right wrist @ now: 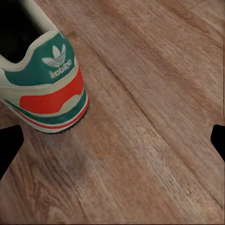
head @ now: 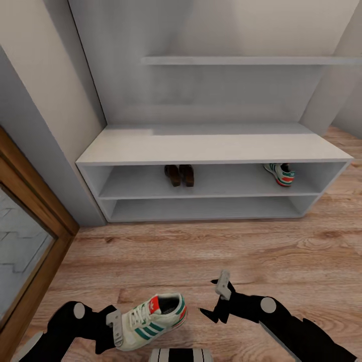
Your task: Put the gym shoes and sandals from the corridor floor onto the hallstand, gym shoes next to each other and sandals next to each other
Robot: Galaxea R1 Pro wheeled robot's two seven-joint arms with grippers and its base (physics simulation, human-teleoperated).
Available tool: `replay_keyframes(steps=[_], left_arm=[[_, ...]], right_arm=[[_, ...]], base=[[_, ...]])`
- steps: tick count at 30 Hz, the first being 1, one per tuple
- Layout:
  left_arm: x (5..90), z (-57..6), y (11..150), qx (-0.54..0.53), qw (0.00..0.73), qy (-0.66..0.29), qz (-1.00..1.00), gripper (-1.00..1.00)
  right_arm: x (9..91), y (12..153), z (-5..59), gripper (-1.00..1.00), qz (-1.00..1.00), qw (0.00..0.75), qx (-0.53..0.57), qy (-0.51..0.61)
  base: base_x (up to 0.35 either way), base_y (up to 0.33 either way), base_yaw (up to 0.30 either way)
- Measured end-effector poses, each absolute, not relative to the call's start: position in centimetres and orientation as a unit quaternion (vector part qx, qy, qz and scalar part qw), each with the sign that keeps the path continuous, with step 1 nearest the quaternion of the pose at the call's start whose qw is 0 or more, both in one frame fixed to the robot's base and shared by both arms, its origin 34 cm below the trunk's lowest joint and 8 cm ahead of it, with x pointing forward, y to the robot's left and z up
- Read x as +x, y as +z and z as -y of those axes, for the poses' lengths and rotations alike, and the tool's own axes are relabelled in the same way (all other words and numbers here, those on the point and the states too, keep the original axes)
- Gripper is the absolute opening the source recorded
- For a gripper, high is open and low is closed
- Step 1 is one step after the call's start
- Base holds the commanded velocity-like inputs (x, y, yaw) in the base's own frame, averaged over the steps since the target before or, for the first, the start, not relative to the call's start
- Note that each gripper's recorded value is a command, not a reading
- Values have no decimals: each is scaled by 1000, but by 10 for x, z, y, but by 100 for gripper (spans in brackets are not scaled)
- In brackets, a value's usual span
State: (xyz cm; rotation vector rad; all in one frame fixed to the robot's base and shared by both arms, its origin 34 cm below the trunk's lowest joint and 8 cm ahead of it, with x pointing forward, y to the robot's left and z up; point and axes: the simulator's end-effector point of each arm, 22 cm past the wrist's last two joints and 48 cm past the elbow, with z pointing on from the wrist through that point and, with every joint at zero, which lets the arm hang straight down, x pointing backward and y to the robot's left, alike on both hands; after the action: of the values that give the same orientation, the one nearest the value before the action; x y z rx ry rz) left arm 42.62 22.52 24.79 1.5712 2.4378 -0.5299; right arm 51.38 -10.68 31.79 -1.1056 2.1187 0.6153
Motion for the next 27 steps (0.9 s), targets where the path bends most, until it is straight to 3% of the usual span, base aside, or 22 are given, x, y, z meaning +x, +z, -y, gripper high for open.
replay_keyframes(steps=[27], left_arm=[[420,-292,259,565,45,-137,-812,-100]], right_arm=[[510,318,125,100,-807,319,-432,244]], base=[[0,0,0]])
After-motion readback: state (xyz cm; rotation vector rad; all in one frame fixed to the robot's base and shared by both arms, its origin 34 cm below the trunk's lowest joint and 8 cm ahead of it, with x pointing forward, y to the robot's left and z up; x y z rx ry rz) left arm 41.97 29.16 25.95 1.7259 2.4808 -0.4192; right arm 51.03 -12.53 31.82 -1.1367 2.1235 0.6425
